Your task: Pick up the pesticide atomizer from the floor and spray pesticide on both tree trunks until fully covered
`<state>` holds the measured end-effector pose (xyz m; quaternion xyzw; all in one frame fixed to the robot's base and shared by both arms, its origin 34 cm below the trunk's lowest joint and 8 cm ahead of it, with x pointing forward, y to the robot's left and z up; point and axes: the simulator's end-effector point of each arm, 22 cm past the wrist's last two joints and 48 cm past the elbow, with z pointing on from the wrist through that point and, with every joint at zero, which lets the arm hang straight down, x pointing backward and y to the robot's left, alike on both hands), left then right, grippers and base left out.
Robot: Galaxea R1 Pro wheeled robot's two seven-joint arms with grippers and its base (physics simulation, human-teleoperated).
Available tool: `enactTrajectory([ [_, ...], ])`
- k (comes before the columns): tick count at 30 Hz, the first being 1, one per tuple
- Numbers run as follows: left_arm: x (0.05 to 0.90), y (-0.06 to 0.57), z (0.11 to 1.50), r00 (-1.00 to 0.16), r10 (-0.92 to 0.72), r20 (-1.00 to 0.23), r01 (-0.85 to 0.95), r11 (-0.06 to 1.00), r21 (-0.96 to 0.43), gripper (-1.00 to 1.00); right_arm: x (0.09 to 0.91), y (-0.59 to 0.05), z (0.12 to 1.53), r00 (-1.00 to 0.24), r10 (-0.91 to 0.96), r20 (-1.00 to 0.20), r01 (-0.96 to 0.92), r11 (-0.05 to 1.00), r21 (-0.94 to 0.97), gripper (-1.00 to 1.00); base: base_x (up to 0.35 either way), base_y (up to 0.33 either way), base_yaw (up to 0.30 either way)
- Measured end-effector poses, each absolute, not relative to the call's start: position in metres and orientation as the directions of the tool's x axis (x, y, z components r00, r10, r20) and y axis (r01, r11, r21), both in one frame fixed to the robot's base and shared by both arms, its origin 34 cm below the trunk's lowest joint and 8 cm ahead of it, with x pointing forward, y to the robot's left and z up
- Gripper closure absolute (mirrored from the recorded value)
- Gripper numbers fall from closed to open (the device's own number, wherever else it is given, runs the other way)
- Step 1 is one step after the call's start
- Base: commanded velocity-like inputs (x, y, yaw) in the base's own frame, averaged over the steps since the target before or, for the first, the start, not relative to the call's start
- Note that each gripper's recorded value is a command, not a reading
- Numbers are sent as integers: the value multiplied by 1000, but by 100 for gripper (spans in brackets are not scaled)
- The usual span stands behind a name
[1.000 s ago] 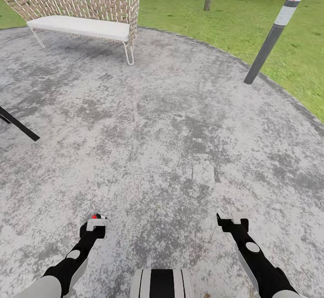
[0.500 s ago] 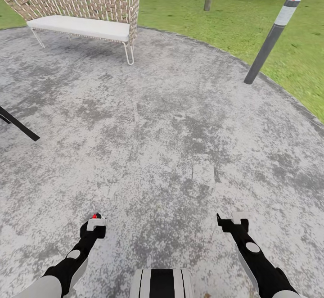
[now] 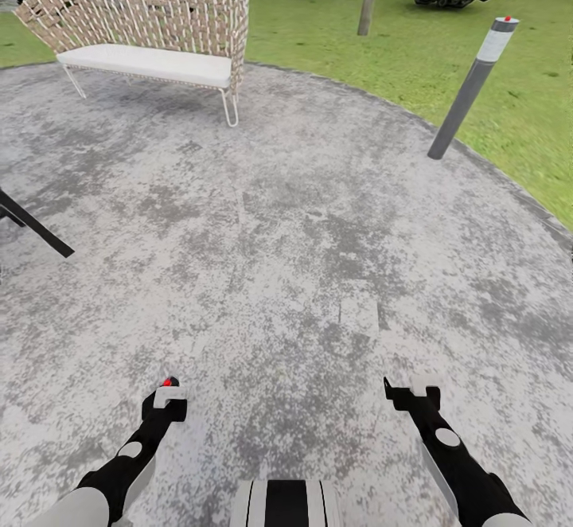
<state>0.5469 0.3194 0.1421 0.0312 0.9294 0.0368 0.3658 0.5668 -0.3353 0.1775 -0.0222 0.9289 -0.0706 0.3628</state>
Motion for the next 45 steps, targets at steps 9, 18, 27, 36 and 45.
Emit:
enactTrajectory([
  [9, 545, 330, 154, -728, 83, -681, 16, 994, 104, 100, 571, -333, 193, -712, -90, -696, 16, 989, -145, -100, 0, 0, 0],
  [18, 519, 342, 158, -744, 79, -664, 0, 993, 118, 100, 422, -373, 168, -670, -51, -740, 156, 966, -208, -100, 0, 0, 0],
  [27, 529, 341, 174, -721, 77, -689, -4, 993, 116, 100, 395, -363, 164, -710, -28, -704, 163, 966, -202, -100, 0, 0, 0],
  [36, 541, 341, 192, -694, 78, -715, -7, 993, 115, 100, 381, -361, 166, -730, -19, -683, 162, 966, -201, -100, 0, 0, 0],
  [45, 553, 348, 212, -663, 56, -747, -38, 993, 108, 100, 381, -358, 174, -718, -17, -696, 165, 967, -194, -100, 0, 0, 0],
])
